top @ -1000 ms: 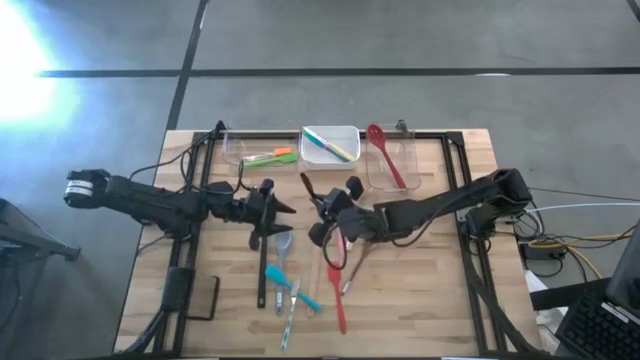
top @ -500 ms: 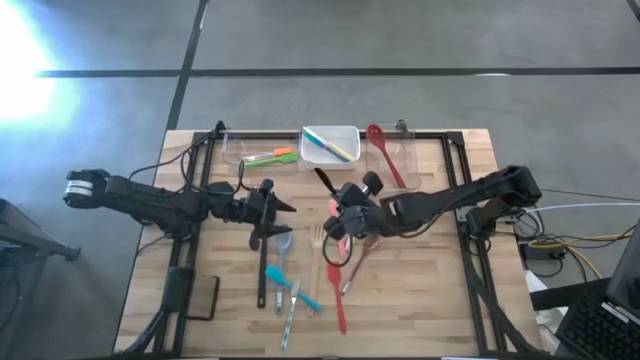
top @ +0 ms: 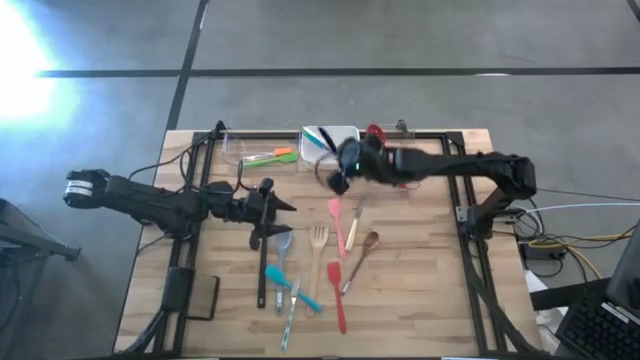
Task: Pick & Place Kitchen Items
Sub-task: Put the blue knife into the white bin
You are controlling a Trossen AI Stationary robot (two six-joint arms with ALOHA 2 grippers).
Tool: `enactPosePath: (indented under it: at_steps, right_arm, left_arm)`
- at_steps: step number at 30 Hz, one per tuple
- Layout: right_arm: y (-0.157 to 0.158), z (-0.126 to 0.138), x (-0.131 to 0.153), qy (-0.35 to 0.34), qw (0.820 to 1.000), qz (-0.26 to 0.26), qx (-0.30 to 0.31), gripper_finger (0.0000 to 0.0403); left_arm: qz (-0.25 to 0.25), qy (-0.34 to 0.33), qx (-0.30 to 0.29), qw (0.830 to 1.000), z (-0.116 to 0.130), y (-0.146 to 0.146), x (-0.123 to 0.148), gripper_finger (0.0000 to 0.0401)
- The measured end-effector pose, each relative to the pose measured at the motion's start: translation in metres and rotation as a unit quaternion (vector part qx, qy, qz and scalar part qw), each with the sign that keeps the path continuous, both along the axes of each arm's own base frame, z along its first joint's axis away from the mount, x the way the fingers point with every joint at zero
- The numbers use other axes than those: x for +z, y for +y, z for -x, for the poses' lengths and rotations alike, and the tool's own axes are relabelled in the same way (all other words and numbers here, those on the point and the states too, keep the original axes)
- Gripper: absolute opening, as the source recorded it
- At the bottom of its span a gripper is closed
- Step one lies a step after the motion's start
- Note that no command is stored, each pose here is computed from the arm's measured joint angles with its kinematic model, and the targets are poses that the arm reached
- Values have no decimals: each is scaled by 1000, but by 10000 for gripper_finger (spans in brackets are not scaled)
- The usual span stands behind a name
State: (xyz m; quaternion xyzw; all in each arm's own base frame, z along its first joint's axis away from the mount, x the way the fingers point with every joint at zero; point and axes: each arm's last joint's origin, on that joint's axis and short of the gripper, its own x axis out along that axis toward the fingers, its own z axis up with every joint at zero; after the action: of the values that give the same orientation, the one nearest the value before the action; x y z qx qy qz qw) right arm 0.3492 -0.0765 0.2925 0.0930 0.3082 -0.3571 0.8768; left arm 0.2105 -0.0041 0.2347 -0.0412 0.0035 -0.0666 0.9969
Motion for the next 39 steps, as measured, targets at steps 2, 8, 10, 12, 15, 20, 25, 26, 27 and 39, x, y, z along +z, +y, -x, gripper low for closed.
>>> enactPosePath:
  at_steps: [2,8,10,12,15,20,25,26,27,39]
  right_arm:
    - [-19,2,2,-12,1000,-5,-1,19]
    - [-64,9,9,-46,999,6,22,19]
    - [-74,12,11,-48,998,16,28,19]
    - [-82,15,12,-47,998,23,25,19]
    - [-88,18,11,-38,998,29,39,19]
    - [-98,21,14,-45,997,40,47,19]
    - [-105,24,13,-54,997,29,36,19]
    - [-107,24,13,-53,997,33,38,19]
    - [-108,23,11,-50,997,36,40,19]
    - [-146,25,-7,-27,999,7,33,19]
  left_arm:
    - [0,-3,0,1000,0,0,2,265]
    - [1,-4,0,1000,-1,0,2,265]
    - [-2,-4,2,1000,-1,0,2,265]
    - [-12,-6,10,1000,-1,1,3,265]
    - [-14,-12,20,1000,-1,1,5,262]
    - [-15,-12,34,999,-2,2,5,262]
    - [-19,-20,50,998,-3,3,9,262]
    - [-19,-21,50,998,-3,3,10,262]
    - [-20,-21,51,998,-3,3,10,262]
    - [-45,-22,80,996,-3,5,10,262]
